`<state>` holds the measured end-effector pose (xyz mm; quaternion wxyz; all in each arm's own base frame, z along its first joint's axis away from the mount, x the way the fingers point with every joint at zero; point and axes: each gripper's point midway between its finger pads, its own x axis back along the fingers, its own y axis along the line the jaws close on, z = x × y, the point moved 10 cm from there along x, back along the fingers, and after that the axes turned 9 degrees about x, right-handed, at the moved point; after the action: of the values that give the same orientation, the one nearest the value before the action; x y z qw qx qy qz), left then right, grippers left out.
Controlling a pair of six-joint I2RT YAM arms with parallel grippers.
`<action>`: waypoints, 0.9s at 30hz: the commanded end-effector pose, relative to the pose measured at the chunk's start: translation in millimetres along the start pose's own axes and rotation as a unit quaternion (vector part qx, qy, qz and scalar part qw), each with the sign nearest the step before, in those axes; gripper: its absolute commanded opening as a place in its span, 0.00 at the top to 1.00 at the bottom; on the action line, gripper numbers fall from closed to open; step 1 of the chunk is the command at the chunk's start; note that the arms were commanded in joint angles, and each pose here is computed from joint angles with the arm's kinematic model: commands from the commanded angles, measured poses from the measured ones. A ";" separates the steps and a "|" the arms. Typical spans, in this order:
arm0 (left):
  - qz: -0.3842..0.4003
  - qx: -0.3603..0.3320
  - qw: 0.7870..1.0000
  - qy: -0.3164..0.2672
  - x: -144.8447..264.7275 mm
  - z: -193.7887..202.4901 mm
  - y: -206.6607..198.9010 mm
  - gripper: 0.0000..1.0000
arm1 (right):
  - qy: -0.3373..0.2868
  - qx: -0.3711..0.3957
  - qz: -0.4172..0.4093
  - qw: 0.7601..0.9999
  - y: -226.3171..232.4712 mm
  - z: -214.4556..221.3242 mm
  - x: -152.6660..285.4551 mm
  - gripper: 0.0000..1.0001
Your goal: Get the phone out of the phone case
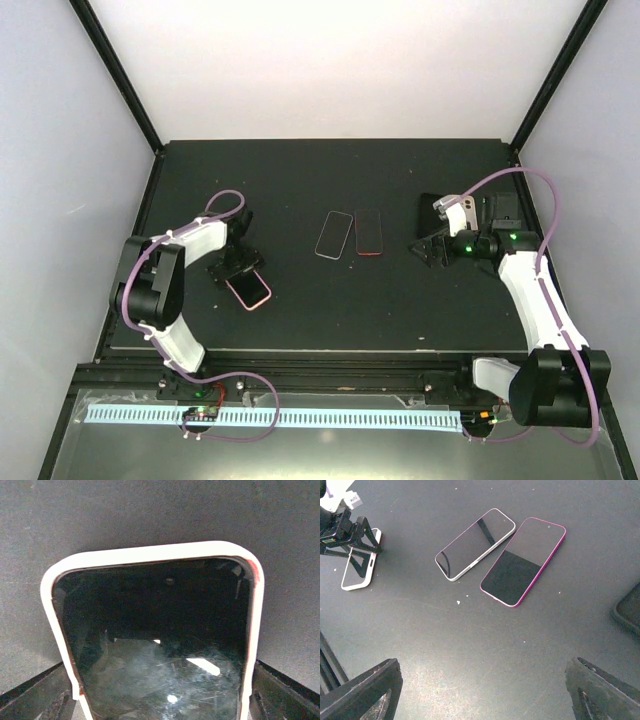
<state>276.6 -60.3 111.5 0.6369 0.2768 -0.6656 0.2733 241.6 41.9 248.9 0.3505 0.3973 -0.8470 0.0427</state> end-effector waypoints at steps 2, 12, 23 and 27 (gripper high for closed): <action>-0.002 -0.003 1.000 0.014 -9.6 -2.4 -4.1 0.15 | -0.005 0.008 -0.012 1.000 0.5 -3.6 0.7 0.11; 0.071 -0.075 0.994 -0.048 50.2 16.6 -22.0 0.32 | 0.006 0.000 -0.021 1.000 -3.3 -2.1 -4.6 0.14; 0.328 -0.165 0.925 -0.098 152.3 101.1 -70.4 0.33 | 0.002 0.019 -0.083 0.996 15.1 -17.8 -9.1 0.25; 0.398 -0.171 0.893 -0.125 181.1 132.1 -77.7 0.33 | 0.032 0.045 -0.094 0.994 41.7 -34.8 -23.4 0.28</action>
<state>238.6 -186.5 238.2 0.5158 -0.0250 -0.8084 0.2824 245.7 70.2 252.4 0.3657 0.4611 -0.8074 0.0427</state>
